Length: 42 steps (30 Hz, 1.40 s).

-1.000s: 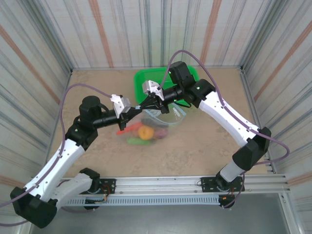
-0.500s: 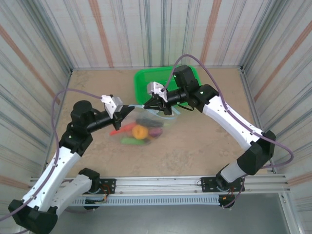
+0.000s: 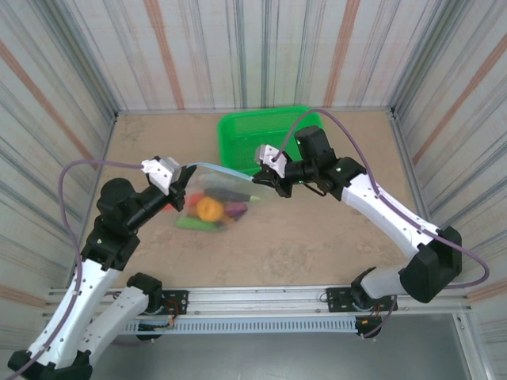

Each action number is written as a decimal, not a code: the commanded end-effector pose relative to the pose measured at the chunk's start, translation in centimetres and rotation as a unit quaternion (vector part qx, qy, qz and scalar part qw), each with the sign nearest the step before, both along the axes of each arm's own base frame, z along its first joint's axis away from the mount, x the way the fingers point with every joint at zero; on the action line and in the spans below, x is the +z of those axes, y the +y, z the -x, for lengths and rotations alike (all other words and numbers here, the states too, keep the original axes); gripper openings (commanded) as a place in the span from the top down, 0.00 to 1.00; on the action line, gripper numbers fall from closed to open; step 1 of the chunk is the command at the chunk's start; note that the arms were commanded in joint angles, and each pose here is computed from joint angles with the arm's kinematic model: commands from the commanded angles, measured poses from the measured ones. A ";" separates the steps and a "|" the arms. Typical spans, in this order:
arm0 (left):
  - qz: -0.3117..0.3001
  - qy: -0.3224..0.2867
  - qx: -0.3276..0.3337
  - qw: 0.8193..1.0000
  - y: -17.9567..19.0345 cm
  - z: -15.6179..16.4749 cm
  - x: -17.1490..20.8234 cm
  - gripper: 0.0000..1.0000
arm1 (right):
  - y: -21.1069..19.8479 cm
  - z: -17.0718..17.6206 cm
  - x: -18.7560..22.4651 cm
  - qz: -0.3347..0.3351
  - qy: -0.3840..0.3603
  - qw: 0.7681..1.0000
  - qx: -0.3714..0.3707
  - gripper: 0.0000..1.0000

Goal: Place the food in the zip-top bag and seal the zipper

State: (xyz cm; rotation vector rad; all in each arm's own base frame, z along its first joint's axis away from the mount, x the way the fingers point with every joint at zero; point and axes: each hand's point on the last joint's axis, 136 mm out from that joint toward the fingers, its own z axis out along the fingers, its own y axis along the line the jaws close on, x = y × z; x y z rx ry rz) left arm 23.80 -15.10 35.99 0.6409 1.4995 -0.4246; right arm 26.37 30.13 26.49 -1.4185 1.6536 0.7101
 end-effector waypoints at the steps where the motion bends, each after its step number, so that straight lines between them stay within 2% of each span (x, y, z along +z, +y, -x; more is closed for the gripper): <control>1: 0.031 -0.056 0.078 0.995 3.0 0.0 4.1 1.00 | -3.6 -1.8 -3.1 0.058 0.016 0.993 -0.098 1.00; 9: 0.027 -0.056 0.087 0.994 3.2 0.1 3.9 1.00 | -7.8 -3.0 -5.4 0.086 0.027 0.975 -0.203 1.00; 16: 0.036 -0.046 0.088 0.994 3.1 0.0 3.8 1.00 | -10.0 -2.6 -4.8 0.107 0.011 0.965 -0.240 1.00; 19: 0.061 -0.020 0.070 0.995 2.5 0.2 3.2 1.00 | -10.0 -1.2 -3.1 0.087 0.008 0.968 -0.235 1.00; 24: 0.096 0.062 -0.035 0.993 -0.5 3.3 0.6 1.00 | -11.2 2.3 -1.5 0.081 0.016 0.970 -0.228 1.00; 29: 0.111 0.144 -0.129 0.975 -2.3 8.2 -1.8 1.00 | -12.9 7.4 0.1 0.068 0.039 0.972 -0.221 1.00; 33: 0.133 0.182 -0.156 0.962 -2.1 10.9 -3.1 1.00 | -13.7 10.6 0.5 0.084 0.053 0.974 -0.202 0.97; 36: 0.156 0.215 -0.135 0.955 -1.6 10.9 -4.8 1.00 | -13.9 11.3 0.6 0.097 0.055 0.974 -0.199 0.93; 38: 0.177 0.248 -0.094 0.948 -1.3 9.4 -6.7 1.00 | -13.4 10.6 0.3 0.098 0.059 0.972 -0.204 0.80; 40: 0.204 0.294 0.010 0.934 0.0 6.0 -10.1 1.00 | -12.8 9.2 -0.2 0.099 0.060 0.968 -0.221 0.59; 42: 0.220 0.330 0.132 0.908 2.0 2.7 -14.0 1.00 | -12.4 7.3 -0.4 0.103 0.052 0.962 -0.248 0.52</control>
